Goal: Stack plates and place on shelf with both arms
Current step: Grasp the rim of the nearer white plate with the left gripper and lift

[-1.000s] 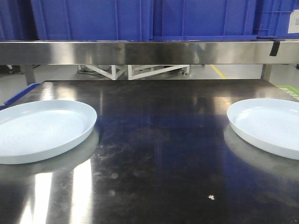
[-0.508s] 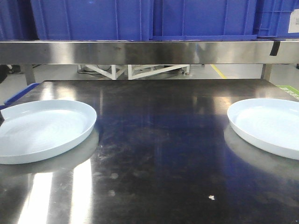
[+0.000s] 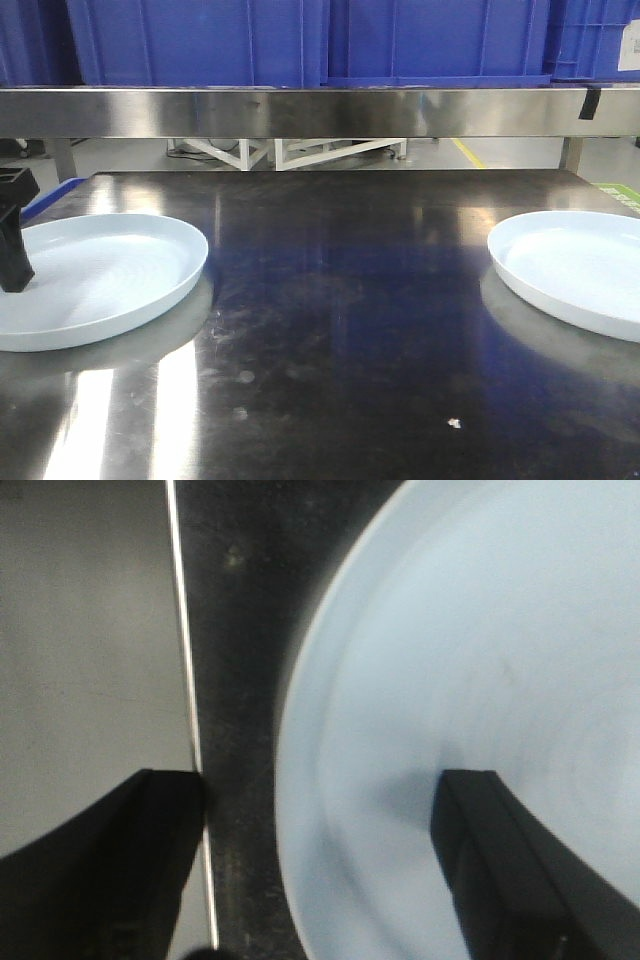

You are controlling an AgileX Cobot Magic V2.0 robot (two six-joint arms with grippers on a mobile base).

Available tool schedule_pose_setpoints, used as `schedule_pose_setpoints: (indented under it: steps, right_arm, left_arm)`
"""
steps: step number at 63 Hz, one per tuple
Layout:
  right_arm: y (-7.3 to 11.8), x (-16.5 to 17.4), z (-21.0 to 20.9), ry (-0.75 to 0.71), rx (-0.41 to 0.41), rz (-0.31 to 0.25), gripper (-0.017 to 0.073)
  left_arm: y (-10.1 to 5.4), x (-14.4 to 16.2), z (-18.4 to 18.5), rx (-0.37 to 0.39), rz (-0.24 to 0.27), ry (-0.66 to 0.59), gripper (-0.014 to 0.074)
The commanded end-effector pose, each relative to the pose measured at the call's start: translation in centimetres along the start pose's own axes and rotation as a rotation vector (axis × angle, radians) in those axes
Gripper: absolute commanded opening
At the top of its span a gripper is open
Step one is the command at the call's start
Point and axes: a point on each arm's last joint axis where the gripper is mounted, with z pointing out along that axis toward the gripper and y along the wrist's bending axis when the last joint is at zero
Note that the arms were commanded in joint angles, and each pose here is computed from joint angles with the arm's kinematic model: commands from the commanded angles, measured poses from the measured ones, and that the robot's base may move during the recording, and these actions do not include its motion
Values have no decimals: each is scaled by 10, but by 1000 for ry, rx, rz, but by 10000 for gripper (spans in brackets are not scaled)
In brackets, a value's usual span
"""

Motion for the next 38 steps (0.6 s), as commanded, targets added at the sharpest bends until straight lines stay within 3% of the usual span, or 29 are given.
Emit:
schedule_pose_setpoints:
  steps: [1,16,38]
  right_arm:
    - [0,-14,-3,-124,7,-14,50]
    - [0,-14,-3,-124,7,-14,50]
    - [0,-14,-3,-124,7,-14,50]
  left_arm:
    - [-7,-9,-14,22,1,-85,430]
    - [-5,-9,-14,-1,26,-76,216]
    - [-5,-7,-14,0,26,-62,160]
